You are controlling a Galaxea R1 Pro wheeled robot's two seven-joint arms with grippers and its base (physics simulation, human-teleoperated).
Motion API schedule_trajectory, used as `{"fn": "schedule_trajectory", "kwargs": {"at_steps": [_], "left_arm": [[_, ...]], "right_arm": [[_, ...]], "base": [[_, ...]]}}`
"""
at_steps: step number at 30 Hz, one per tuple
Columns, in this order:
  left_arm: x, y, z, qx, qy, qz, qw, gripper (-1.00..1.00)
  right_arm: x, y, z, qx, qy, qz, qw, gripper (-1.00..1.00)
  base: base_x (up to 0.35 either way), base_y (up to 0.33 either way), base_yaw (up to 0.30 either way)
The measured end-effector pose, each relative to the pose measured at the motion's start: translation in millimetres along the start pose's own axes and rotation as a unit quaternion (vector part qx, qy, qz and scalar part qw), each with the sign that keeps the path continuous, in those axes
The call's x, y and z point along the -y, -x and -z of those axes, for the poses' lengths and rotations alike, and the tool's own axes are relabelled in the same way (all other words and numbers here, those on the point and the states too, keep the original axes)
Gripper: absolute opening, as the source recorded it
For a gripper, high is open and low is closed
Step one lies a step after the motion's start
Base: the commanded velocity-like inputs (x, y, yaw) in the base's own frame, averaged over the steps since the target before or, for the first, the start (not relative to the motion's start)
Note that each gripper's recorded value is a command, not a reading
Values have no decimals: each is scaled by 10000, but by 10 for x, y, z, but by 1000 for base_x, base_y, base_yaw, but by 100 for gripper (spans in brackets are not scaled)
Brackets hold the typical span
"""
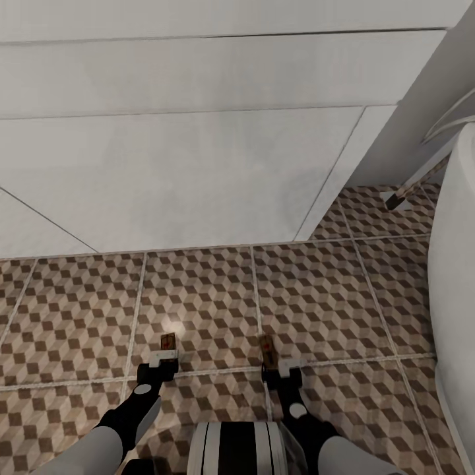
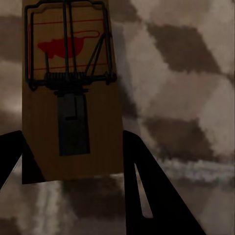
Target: Take the four mousetraps from the cabinet in the bathroom and place them on the bathroom floor. Make sure all four end up on the same floor surface, and ensure that at least two of them are either under or directly next to the same bathroom sink.
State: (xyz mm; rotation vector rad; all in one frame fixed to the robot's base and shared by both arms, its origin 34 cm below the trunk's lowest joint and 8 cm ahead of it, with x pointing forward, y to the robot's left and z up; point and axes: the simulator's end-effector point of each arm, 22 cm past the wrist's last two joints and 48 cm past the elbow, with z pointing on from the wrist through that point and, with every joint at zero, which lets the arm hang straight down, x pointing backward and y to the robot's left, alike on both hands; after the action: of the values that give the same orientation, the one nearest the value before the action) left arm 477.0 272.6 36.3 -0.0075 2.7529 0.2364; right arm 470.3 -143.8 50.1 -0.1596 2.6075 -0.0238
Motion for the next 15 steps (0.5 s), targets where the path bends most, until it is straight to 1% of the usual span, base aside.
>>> {"fn": "schedule_trajectory", "kwargs": {"at_steps": [3, 5, 6, 8, 10, 13, 15], "left_arm": [[0, 0, 0, 1, -2, 0, 10000, -100], [0, 0, 0, 1, -4, 1, 10000, -100], [0, 0, 0, 0, -4, 1, 10000, -100], [3, 0, 0, 0, -4, 8, 10000, -100], [4, 0, 0, 0, -5, 11, 10000, -100], [6, 2, 0, 2, -7, 13, 10000, -100], [11, 5, 0, 6, -12, 0, 10000, -100]], "right_arm": [[10, 159, -31, 173, -22, -9, 9998, -100], [95, 280, -51, 300, -211, -50, 9993, -100], [125, 297, -53, 315, -279, -60, 9991, -100], [252, 343, -52, 351, -566, -89, 9977, -100], [342, 356, -46, 345, -771, -95, 9964, -100], [417, 341, -39, 276, -943, -77, 9951, -100], [428, 334, -39, 254, -970, -72, 9949, -100]], "base": [[0, 0, 0], [0, 0, 0], [0, 0, 0], [0, 0, 0], [0, 0, 0], [0, 0, 29], [0, 0, 122]]}}
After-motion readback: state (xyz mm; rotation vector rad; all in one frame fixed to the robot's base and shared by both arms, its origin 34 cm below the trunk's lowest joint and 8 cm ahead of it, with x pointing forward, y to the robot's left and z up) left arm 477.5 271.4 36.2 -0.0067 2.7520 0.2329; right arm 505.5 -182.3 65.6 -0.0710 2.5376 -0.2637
